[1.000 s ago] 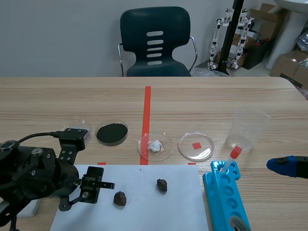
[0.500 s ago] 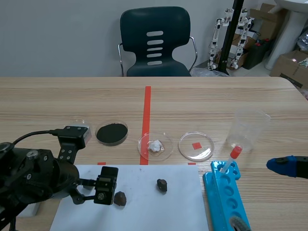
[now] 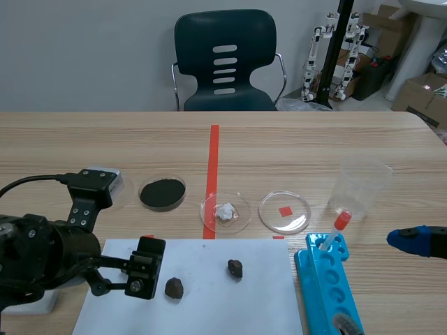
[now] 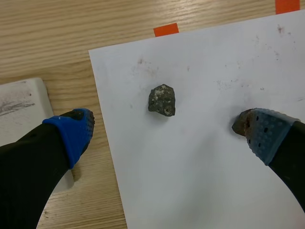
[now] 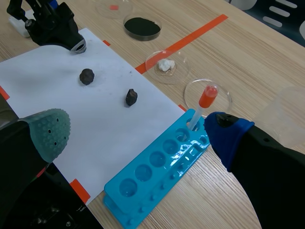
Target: Put the mineral in the empty petri dish
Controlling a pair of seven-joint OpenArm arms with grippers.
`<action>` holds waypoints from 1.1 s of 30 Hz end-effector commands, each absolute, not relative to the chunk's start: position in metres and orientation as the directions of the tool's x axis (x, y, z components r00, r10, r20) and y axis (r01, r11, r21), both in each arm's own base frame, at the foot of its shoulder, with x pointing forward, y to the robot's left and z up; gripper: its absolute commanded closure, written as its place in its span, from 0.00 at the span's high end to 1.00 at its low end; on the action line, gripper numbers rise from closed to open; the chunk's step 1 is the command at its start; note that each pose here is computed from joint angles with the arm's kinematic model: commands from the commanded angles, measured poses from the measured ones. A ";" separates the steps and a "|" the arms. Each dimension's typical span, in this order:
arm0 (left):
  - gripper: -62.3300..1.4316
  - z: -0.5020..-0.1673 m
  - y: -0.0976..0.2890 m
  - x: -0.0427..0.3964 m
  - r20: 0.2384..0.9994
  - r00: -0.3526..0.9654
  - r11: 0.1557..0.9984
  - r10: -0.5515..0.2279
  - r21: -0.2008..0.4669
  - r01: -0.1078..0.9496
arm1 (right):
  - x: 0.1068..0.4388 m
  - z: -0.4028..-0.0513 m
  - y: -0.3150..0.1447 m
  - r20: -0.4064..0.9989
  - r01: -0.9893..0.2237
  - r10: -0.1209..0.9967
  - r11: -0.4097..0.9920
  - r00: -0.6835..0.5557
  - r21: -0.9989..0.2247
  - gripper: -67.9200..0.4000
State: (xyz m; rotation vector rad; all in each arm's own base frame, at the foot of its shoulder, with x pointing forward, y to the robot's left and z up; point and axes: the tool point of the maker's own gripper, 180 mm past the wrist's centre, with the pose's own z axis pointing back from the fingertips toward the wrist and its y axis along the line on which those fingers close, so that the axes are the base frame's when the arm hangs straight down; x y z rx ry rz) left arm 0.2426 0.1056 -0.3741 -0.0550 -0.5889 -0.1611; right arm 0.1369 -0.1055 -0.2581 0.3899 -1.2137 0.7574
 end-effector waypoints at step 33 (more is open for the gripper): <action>1.00 -0.365 0.107 0.247 0.580 0.800 0.984 -0.153 0.015 0.178 | 0.140 -0.253 -0.104 0.945 -0.703 0.297 0.701 0.135 -0.120 0.86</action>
